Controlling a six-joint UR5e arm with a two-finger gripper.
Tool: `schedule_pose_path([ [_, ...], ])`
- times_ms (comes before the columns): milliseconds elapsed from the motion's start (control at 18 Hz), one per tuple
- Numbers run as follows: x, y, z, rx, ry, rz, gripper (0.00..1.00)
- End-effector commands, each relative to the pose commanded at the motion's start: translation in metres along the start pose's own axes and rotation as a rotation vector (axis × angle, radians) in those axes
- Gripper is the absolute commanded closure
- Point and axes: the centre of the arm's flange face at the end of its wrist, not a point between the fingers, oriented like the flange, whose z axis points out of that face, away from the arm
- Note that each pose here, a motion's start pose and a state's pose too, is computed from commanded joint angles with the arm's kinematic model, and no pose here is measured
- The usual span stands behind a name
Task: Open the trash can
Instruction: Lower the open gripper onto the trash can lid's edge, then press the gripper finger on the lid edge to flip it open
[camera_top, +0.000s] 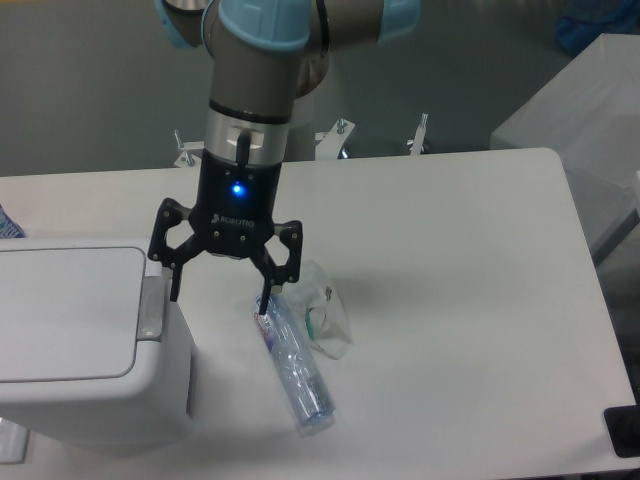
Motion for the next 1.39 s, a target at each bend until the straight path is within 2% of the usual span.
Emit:
schedule_pose_path([
  [1389, 0.009, 0.004, 0.027, -0.037, 0.022, -0.011, 0.0],
])
